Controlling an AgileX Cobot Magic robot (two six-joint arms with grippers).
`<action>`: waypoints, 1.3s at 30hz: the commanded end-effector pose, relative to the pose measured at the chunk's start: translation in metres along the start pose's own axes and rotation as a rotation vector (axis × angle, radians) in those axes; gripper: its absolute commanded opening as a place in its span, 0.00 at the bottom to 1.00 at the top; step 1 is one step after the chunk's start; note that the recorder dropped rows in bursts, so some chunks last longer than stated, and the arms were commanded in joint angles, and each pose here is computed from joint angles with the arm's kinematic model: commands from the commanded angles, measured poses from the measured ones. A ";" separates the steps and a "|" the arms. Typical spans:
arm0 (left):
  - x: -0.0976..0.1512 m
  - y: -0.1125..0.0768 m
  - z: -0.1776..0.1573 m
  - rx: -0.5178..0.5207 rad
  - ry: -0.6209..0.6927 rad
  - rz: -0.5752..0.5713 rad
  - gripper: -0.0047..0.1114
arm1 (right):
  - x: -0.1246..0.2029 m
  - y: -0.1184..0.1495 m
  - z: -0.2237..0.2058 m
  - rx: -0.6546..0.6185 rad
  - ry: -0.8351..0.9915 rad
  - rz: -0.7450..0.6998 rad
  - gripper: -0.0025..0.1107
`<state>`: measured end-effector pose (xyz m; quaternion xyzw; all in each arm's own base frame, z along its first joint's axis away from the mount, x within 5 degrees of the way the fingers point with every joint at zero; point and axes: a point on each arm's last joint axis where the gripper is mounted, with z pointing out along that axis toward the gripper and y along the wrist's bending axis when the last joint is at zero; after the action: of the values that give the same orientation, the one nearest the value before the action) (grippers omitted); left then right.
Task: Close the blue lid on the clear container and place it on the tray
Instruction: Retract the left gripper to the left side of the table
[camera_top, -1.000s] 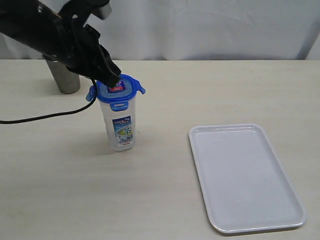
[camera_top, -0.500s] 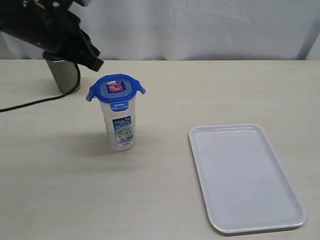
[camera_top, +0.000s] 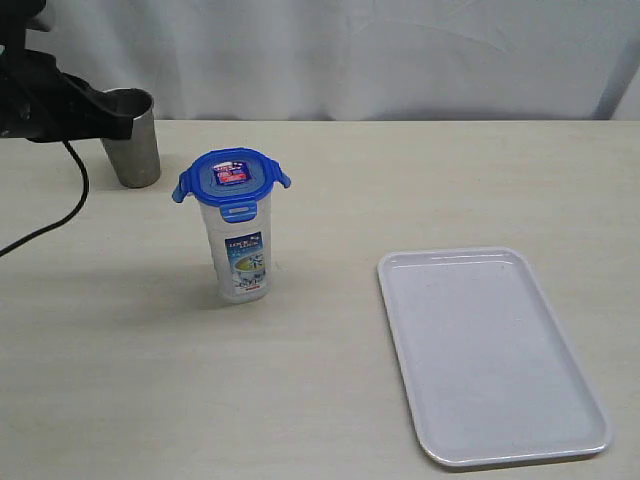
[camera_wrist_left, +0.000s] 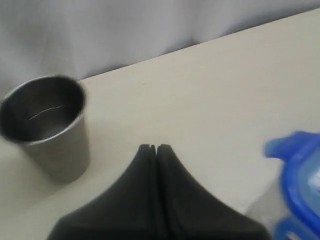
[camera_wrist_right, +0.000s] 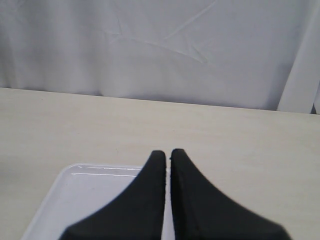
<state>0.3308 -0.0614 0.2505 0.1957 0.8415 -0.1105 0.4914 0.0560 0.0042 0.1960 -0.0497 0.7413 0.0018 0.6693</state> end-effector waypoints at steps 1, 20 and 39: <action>0.000 -0.016 -0.017 0.372 -0.231 0.169 0.04 | 0.000 0.000 0.000 0.001 -0.008 -0.007 0.06; 0.044 0.065 -0.007 0.270 -0.189 -0.025 0.04 | -0.049 -0.015 -0.016 0.003 -0.612 0.581 0.06; 0.029 0.096 0.016 -0.525 0.173 -0.094 0.04 | -0.104 -0.007 0.052 -0.008 -0.156 0.244 0.06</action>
<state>0.3745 0.0185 0.2190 0.0873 0.8831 0.0904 0.4520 0.0940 0.0055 0.2991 0.0546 0.6240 0.1131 0.7713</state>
